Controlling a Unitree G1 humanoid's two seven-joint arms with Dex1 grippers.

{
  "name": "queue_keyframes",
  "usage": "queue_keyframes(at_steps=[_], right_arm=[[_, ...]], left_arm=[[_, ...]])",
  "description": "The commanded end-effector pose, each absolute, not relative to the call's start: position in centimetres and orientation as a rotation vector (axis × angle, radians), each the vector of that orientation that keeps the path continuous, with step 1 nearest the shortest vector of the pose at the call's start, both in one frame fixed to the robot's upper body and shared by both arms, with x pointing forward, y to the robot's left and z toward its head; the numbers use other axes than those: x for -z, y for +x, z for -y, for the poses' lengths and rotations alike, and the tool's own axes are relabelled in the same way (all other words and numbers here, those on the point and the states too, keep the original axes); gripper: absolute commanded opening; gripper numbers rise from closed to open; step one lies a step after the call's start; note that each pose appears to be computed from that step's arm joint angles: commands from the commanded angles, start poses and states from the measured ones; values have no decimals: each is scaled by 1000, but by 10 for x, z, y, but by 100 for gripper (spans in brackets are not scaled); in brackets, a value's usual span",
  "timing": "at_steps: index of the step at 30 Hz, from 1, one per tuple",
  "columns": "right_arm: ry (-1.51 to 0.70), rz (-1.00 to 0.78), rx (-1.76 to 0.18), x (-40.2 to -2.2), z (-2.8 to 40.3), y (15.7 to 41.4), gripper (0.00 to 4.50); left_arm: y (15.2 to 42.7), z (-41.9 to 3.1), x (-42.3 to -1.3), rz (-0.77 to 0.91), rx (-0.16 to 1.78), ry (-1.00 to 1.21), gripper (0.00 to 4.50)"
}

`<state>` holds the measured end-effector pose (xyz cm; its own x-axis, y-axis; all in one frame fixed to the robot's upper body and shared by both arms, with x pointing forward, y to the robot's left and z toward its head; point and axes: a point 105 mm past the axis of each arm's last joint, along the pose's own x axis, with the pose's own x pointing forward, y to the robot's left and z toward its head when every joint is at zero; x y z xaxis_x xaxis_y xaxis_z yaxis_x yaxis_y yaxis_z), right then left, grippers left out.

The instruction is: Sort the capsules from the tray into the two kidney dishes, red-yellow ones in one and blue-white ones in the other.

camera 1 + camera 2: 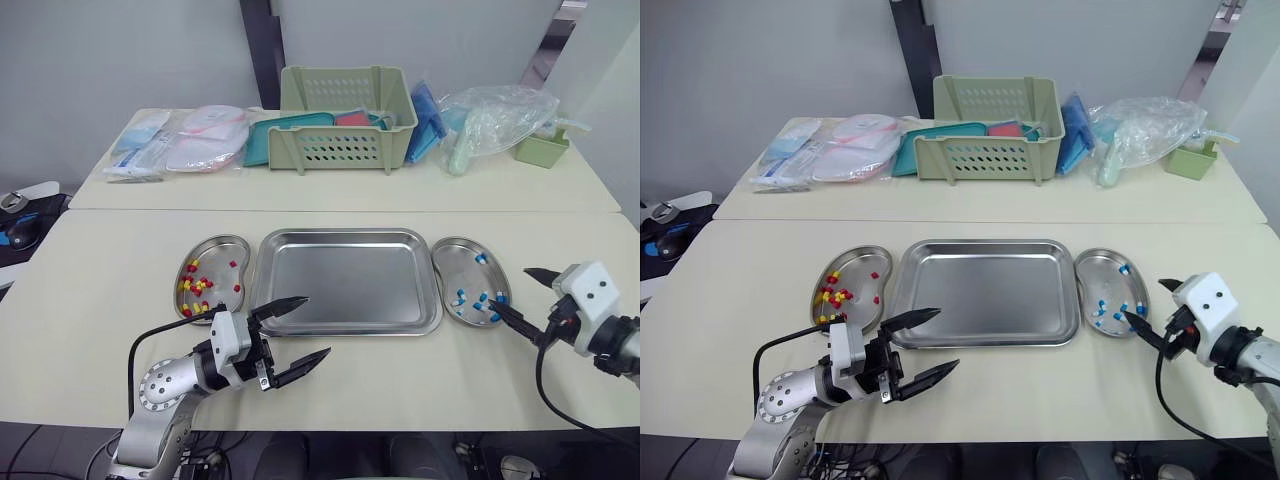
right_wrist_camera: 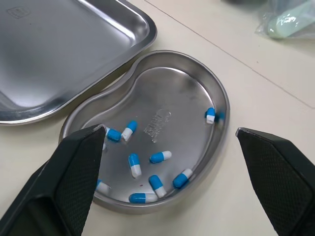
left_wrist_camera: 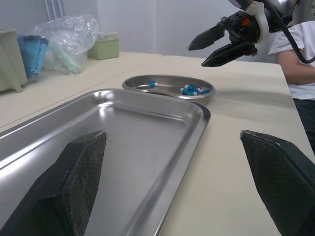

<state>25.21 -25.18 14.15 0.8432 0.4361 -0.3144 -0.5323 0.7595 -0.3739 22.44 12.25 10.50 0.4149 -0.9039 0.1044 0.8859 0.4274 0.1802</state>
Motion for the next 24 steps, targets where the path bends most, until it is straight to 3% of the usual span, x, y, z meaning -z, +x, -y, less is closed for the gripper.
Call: queue_keyframes(at_steps=[1, 13, 18, 24], right_arm=[[-512, -149, -554, -157, 255, 250, 448], [-603, -145, -584, -173, 278, 242, 448], [-624, -204, -618, -184, 298, 236, 448], [-692, -314, -676, -183, 321, 230, 448]], left_arm=[[222, -119, -115, 238, 1126, 109, 450], [231, -142, -139, 269, 1013, 154, 450], [250, -217, -164, 217, 689, 187, 450], [248, -318, -165, 26, 429, 309, 450]])
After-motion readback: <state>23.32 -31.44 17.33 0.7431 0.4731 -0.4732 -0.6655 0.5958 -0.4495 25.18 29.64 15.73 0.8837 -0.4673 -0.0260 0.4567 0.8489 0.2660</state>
